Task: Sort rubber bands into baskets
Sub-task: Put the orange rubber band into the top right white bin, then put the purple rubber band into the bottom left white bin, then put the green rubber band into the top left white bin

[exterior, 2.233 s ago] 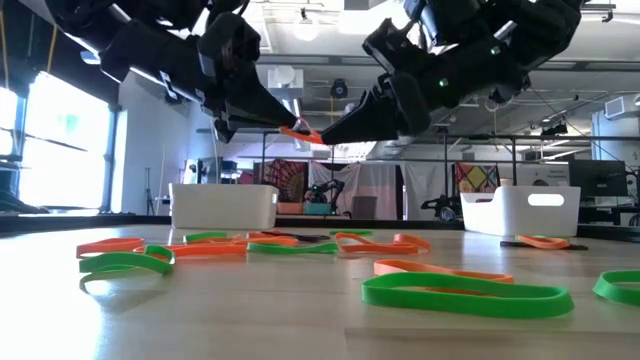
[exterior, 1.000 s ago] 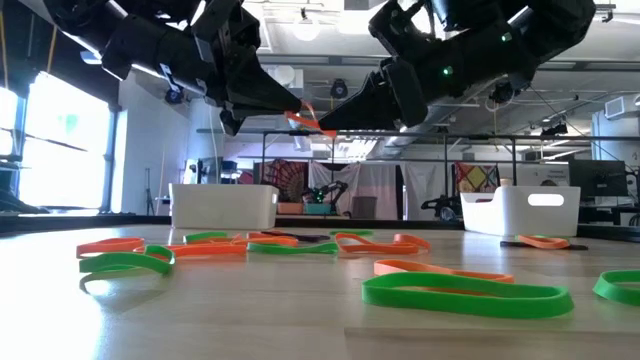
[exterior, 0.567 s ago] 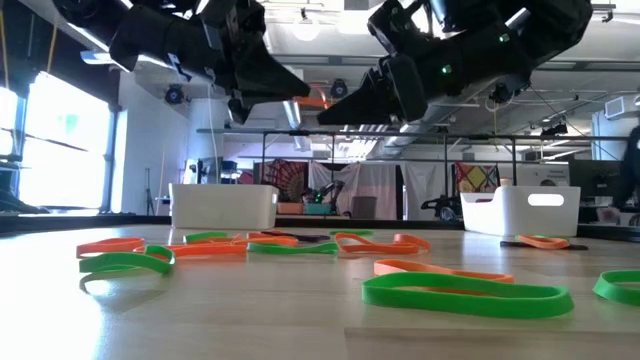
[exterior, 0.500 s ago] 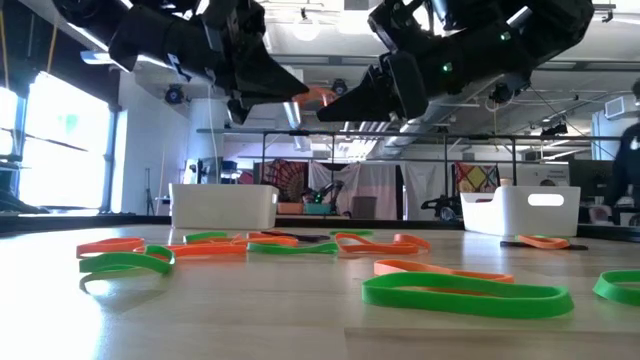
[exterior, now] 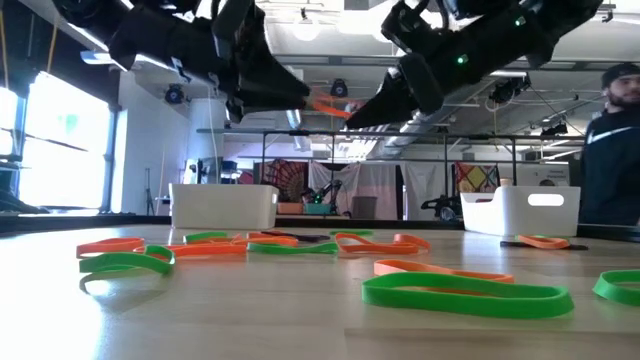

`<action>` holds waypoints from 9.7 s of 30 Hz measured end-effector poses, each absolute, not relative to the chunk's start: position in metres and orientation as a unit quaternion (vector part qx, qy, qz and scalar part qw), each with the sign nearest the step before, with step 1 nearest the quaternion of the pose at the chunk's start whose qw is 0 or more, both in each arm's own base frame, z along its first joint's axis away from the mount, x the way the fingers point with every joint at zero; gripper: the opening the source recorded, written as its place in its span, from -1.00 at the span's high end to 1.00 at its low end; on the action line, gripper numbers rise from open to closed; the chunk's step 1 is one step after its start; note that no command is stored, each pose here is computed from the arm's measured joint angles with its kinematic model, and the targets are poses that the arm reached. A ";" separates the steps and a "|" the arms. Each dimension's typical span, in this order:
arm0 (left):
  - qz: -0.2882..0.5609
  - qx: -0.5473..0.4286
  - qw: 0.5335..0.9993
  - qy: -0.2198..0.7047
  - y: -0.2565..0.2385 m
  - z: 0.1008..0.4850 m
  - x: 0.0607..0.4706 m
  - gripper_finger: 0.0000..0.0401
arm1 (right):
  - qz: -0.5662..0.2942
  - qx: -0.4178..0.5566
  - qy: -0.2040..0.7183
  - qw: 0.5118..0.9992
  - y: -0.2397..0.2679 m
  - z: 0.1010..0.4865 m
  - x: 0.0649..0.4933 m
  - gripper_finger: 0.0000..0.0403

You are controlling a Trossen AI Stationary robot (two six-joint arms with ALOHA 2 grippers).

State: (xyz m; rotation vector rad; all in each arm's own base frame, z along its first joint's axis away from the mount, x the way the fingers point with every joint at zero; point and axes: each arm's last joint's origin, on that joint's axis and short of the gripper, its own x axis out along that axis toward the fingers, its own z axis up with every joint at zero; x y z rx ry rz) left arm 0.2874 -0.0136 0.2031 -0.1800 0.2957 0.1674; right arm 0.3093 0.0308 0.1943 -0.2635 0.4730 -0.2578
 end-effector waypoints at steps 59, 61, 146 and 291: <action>0.167 -0.073 0.949 0.256 0.009 0.173 0.283 0.30 | -0.579 0.146 0.386 0.703 -0.141 0.231 0.152 0.24; 0.171 -0.073 0.947 0.262 0.011 0.168 0.285 0.29 | -0.569 0.140 0.377 0.717 -0.134 0.235 0.154 0.24; -0.134 -0.003 0.915 0.380 -0.074 0.279 0.219 1.00 | -0.407 0.049 0.304 0.860 -0.071 0.249 0.212 0.24; 0.179 -0.047 0.822 0.539 0.046 0.186 0.277 0.99 | -0.345 0.015 0.283 0.895 -0.047 0.254 0.223 0.24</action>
